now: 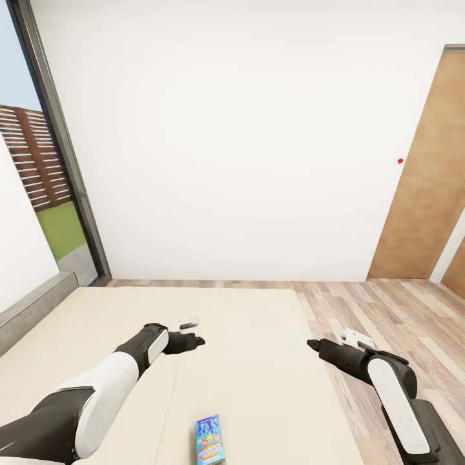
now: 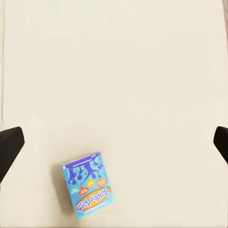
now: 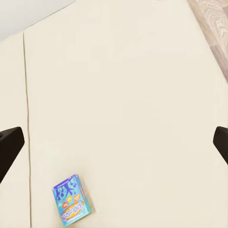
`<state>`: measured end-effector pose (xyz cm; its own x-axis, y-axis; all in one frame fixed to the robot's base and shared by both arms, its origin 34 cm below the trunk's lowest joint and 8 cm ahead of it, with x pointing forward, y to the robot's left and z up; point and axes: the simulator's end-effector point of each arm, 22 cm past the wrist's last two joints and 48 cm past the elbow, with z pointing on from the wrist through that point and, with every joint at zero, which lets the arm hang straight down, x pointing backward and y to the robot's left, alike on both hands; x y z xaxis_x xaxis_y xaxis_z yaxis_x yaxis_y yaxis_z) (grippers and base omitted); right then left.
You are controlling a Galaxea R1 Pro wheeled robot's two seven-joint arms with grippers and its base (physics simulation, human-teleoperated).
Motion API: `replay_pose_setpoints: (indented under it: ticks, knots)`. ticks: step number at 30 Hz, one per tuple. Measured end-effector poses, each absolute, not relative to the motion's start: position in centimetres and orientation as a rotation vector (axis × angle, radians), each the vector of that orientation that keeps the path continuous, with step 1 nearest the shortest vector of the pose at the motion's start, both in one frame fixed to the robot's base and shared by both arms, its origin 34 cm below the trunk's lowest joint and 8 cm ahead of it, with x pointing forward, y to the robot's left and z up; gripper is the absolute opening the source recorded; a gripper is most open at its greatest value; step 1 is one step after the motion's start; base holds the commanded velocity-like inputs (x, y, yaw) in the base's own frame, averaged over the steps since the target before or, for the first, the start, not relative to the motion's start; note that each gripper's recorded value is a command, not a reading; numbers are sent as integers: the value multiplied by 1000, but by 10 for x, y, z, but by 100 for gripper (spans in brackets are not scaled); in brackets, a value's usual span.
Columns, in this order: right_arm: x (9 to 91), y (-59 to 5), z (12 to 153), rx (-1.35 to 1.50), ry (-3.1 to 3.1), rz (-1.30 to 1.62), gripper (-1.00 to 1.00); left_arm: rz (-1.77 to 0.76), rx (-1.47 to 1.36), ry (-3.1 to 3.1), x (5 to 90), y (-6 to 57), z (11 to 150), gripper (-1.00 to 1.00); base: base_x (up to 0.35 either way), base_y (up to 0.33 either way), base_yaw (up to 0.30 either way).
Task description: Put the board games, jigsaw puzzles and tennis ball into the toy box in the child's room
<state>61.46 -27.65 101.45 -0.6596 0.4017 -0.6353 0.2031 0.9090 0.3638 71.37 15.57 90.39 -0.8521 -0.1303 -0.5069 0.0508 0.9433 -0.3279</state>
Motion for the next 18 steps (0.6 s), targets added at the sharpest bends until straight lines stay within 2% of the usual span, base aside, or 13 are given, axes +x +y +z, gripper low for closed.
replay_pose_setpoints:
  ticks: [18]
  knots:
    - [614,-281,1015,433,2307,332,100,-469,-59,2600,704,150,899,100,0,0,0]
